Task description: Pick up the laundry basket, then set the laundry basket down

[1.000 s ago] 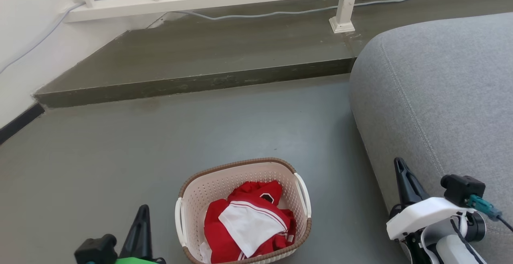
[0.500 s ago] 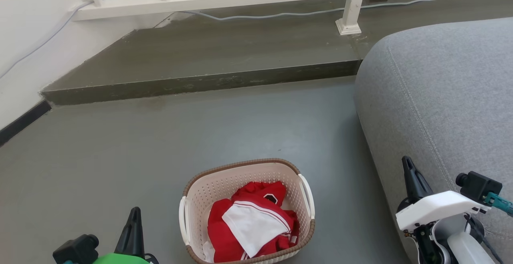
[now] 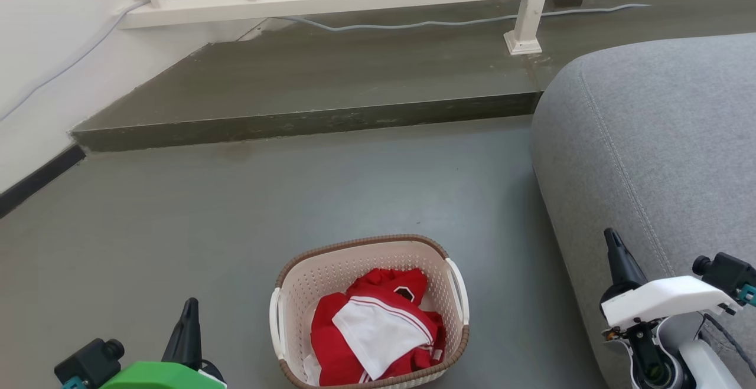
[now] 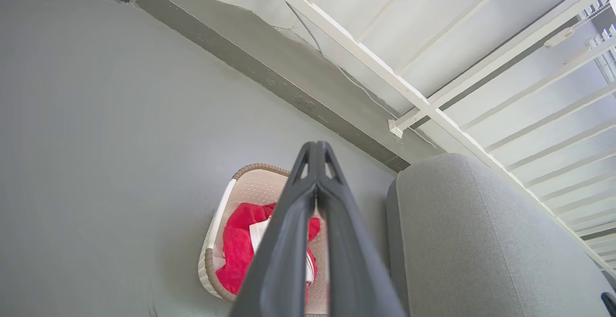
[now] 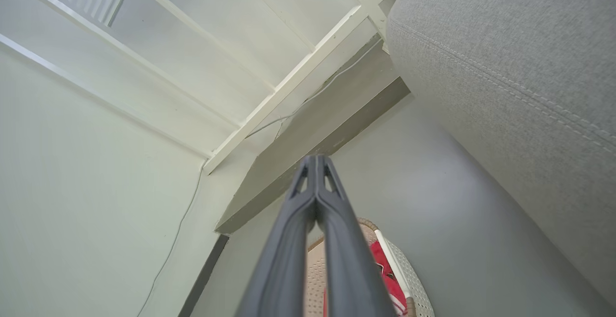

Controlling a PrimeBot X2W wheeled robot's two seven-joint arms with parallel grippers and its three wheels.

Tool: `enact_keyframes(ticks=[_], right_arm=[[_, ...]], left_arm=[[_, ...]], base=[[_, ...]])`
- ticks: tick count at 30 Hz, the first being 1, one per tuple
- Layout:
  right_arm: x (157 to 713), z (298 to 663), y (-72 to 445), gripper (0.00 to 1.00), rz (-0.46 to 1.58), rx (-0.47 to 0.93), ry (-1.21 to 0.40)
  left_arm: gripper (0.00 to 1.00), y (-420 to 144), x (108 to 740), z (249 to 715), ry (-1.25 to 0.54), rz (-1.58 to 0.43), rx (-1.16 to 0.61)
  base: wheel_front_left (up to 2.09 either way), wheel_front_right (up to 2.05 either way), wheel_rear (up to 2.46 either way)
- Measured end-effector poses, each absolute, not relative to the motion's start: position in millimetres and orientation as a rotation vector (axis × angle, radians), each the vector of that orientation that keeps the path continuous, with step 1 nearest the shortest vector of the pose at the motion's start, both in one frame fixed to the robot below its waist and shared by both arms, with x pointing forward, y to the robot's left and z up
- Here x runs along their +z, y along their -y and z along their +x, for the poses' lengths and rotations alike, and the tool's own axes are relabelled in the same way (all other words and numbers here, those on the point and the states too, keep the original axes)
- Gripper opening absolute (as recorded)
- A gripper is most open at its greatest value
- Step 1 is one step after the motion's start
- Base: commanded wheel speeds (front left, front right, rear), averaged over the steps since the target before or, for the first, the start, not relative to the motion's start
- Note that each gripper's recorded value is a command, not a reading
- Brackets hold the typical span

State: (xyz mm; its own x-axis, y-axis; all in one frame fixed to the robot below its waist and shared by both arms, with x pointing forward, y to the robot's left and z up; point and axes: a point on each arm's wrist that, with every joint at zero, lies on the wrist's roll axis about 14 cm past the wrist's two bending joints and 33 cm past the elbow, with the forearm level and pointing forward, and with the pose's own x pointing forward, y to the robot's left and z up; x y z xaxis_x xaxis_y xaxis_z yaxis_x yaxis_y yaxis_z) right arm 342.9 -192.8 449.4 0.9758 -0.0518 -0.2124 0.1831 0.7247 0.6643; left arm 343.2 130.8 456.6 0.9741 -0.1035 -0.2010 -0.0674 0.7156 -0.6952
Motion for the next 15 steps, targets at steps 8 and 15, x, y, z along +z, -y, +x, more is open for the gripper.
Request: enact_keyframes(ticks=[8, 15], right_arm=[[449.7, 345.6, 193.8, 0.00, 0.869, -0.142, -0.186], [452.2, 349.6, 194.9, 0.00, 0.969, -0.143, -0.180]], left_arm=[[0.00, -137.9, 456.7, 347.6, -0.236, -0.885, 0.002], [0.00, -143.1, 458.3, 350.5, -0.233, -0.982, 0.011]], base=[[0.00, 0.00, 0.00], [0.00, 0.00, 0.00]])
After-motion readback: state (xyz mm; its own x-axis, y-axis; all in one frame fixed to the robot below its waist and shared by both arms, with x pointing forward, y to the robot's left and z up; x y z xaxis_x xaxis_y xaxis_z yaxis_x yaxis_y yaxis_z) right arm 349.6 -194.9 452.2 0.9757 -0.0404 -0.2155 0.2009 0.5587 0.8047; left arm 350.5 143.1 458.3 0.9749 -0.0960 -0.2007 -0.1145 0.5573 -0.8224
